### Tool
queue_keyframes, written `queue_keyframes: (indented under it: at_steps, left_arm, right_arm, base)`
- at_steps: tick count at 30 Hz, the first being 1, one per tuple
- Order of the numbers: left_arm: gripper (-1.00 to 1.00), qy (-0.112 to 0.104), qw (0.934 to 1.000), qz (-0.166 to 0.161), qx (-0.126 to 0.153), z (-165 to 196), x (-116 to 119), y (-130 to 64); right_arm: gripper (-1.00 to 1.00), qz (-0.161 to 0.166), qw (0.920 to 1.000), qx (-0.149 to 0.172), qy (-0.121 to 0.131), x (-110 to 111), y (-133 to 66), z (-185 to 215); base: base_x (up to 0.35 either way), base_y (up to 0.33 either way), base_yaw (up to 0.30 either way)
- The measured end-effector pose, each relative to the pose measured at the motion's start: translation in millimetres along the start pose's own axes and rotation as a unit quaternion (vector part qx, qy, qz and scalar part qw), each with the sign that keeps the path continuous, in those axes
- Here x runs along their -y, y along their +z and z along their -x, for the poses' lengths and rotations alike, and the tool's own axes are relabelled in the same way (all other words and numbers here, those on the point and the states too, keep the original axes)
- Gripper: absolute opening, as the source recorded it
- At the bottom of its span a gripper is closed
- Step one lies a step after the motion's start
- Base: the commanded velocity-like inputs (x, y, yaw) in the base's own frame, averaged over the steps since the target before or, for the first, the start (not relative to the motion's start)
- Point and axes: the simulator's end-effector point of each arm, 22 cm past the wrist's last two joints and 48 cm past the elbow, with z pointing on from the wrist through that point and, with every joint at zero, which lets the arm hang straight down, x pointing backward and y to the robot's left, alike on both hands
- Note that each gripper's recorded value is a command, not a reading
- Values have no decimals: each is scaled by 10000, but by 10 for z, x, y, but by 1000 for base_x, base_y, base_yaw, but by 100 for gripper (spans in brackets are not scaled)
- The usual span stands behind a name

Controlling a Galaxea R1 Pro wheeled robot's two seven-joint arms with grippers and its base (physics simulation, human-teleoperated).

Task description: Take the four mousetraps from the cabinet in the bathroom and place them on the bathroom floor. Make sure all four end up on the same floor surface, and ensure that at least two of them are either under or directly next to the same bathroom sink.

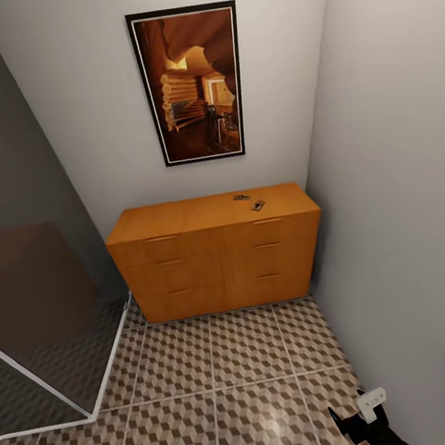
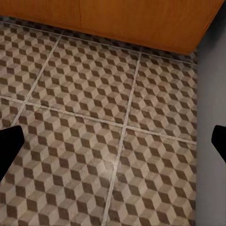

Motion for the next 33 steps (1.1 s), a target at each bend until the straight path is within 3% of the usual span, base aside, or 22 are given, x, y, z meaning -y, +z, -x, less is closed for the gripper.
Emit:
queue_keyframes:
  at_steps: [5,17,33]
  left_arm:
    - [100,-1,10000,0,1,3,1,1]
    - [100,1,10000,-1,-1,1,2,2]
    - [100,3,10000,-2,-1,2,4,4]
  right_arm:
    - [100,0,10000,-2,-1,-1,-1,-3]
    - [100,-1,10000,-2,1,1,0,-2]
    - [100,7,10000,-5,-8,-3,1,-4]
  base:
    - [233,0,210]
    - [186,0,15]
    - [54,0,0]
